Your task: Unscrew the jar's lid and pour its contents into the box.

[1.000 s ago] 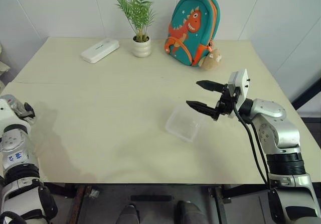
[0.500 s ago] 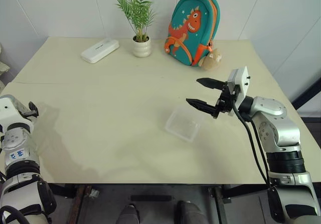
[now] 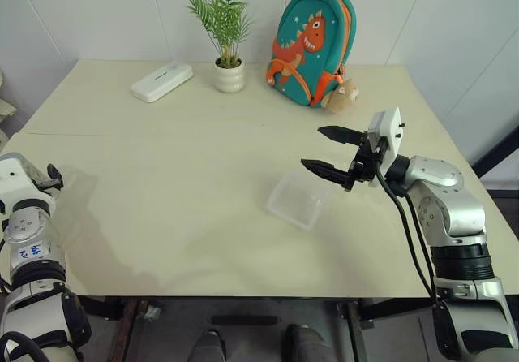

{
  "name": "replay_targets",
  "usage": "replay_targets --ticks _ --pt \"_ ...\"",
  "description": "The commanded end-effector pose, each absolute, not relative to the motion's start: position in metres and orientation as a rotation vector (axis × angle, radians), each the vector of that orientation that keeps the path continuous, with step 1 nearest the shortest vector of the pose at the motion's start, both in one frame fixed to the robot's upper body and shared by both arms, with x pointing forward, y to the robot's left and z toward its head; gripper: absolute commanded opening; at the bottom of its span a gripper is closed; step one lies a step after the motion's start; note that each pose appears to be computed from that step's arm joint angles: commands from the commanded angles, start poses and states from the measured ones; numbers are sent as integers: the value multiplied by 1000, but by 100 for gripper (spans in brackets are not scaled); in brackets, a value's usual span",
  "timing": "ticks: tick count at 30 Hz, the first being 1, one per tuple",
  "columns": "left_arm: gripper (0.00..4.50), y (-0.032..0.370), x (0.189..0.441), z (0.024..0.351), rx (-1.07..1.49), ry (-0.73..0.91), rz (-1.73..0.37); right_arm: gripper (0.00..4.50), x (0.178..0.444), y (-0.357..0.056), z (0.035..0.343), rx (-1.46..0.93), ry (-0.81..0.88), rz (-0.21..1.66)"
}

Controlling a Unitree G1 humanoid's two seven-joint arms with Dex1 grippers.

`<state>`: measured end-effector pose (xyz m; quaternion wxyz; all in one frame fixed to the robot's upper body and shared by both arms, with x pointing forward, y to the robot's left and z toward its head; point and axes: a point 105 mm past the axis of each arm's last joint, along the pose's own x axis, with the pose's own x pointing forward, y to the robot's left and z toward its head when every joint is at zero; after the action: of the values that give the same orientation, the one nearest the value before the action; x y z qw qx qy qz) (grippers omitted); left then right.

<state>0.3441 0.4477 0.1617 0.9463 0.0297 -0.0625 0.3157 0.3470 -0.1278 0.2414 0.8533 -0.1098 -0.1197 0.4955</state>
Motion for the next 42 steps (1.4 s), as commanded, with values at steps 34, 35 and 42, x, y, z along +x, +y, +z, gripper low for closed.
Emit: replay_targets --ticks 34,35,42 --pt "192 271 364 224 116 -222 -299 450 317 -104 269 -246 -341 1080" --pt "192 255 363 227 108 -209 -382 450 314 -99 271 -235 -351 1082" --pt "192 177 349 238 156 -176 -792 450 295 -64 282 -149 -389 1095"
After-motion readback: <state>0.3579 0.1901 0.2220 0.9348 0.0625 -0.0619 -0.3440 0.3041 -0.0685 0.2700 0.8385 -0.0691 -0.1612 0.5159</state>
